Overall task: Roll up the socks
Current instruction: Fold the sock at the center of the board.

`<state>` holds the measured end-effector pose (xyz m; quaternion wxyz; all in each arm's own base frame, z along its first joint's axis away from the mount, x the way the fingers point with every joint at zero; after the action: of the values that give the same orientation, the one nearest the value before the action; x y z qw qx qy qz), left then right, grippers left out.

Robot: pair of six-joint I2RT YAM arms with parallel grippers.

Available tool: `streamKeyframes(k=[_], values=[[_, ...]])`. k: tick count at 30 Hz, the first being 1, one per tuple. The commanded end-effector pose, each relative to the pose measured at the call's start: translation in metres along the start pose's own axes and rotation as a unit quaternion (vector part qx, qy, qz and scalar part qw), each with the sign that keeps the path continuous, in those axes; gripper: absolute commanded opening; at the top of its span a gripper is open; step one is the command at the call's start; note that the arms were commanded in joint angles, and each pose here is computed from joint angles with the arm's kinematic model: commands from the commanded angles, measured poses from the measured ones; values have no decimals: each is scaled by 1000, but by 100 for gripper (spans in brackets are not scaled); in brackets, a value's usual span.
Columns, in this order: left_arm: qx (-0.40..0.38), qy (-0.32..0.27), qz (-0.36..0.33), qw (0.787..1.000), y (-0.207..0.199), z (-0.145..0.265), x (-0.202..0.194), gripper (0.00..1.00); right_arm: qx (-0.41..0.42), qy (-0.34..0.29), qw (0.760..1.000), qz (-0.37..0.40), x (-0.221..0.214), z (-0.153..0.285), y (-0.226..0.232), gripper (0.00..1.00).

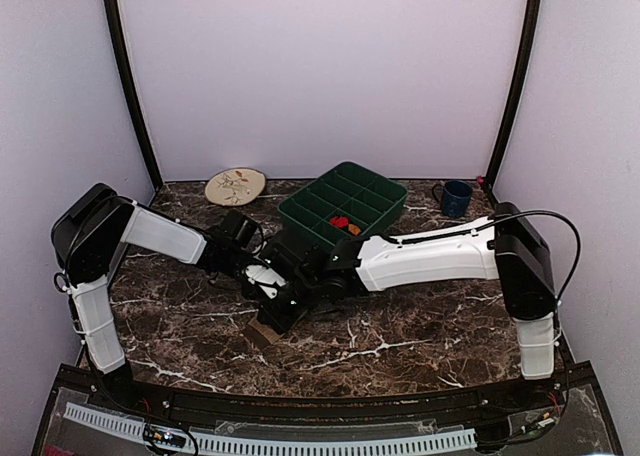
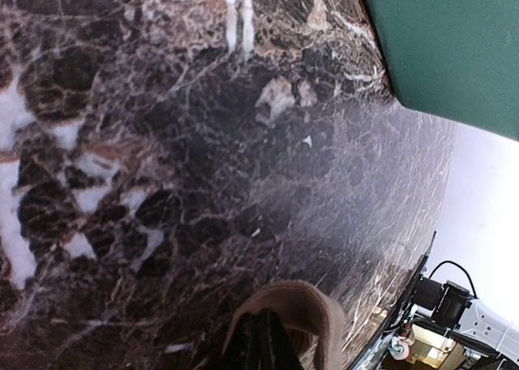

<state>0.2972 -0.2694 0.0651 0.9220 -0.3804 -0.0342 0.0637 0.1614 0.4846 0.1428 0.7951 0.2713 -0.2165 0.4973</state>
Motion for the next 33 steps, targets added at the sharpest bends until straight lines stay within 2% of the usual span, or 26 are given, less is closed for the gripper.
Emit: streamKeyframes(k=[1,22,33], values=[[26,22,6,999,15,0,-10,6,22,-18,1000,12,11,-8,11,0],[48,25,-4,999,26,4,-14,3,35,-7,999,8,13,-43,12,0],[49,28,-8,998,29,6,-14,3,21,16,1000,-4,0,-59,5,0]])
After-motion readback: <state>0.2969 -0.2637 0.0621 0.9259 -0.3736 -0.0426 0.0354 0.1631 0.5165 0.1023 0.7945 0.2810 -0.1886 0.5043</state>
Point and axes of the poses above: each gripper's point midway between its finger pads, its own z axis back along the fingers, its own y axis along the line the jaws close on, x = y × z, the point moved 6 cm from there along z, back along the fingers, and after that the axes turned 3 degrees about z, right-handed, at the moved point
